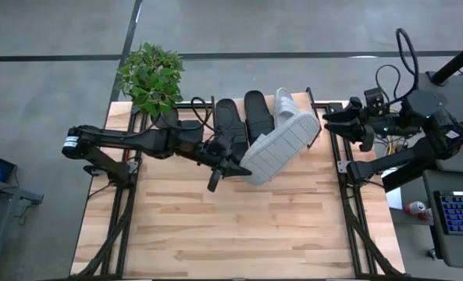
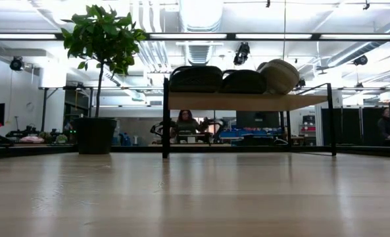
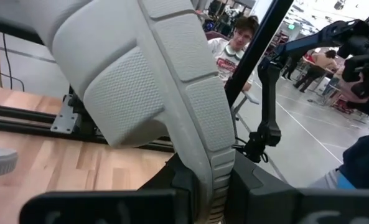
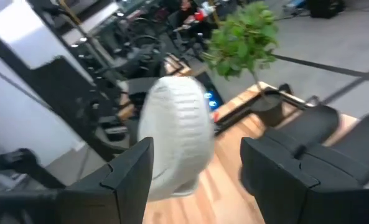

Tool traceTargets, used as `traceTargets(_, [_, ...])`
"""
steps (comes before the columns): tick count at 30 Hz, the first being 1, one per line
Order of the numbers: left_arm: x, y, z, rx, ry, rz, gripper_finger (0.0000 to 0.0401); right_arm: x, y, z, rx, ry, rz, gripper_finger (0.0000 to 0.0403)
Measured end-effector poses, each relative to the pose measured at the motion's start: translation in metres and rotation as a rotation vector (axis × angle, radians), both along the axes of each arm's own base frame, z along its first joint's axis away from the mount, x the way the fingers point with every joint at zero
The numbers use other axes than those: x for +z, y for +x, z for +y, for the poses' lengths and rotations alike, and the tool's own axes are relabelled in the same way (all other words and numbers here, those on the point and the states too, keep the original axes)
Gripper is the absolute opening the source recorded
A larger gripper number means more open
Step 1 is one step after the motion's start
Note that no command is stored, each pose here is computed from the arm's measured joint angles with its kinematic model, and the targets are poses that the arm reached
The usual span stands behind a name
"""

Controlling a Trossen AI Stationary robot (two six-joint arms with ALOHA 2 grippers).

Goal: Pick and place slides into the shelf
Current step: Put the gray slide on the shelf

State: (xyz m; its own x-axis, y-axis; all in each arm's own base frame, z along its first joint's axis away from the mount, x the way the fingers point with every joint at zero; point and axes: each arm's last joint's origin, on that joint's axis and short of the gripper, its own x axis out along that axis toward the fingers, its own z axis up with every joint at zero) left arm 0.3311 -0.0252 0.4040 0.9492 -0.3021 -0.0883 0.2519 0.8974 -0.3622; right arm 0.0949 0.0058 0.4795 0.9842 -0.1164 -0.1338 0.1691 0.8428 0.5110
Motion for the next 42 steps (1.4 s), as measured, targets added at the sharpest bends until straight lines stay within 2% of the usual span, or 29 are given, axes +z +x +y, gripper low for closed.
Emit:
traceTargets(6, [-0.001,0.002,0.0,-0.028,0.008,0.002,0.0022,0.002,0.011,0.003,0.055,0.003,-0.014,0.0239])
traceTargets(16, [0.003,0.003,-0.002,-0.102,0.014,-0.025,0.0022,0.0,0.03,0.007,0.105,0.01,0.006,0.0306])
traceTargets(21, [0.002,0.002,-0.003,-0.12,0.022,-0.027,0.0022,-0.004,0.048,0.011,0.165,0.02,0.043,0.0309])
traceTargets(27, [0.003,0.002,-0.003,-0.135,0.026,-0.031,0.0022,-0.004,0.07,0.016,0.206,0.026,0.017,0.0291])
traceTargets(31, [0.001,0.002,-0.003,-0.14,0.025,-0.019,0.0022,-0.004,0.076,0.017,0.227,0.031,0.003,0.0262])
traceTargets(34, [0.0,0.002,-0.003,-0.141,0.024,-0.005,0.0021,-0.004,0.077,0.017,0.232,0.046,0.007,0.0224])
traceTargets(37, [0.0,0.002,-0.003,-0.141,0.025,-0.007,0.0023,-0.003,0.075,0.018,0.243,0.064,0.0,0.0167])
traceTargets(42, [0.0,0.002,-0.002,-0.132,0.027,-0.008,0.0024,0.003,0.073,0.017,0.25,0.086,-0.019,0.0046])
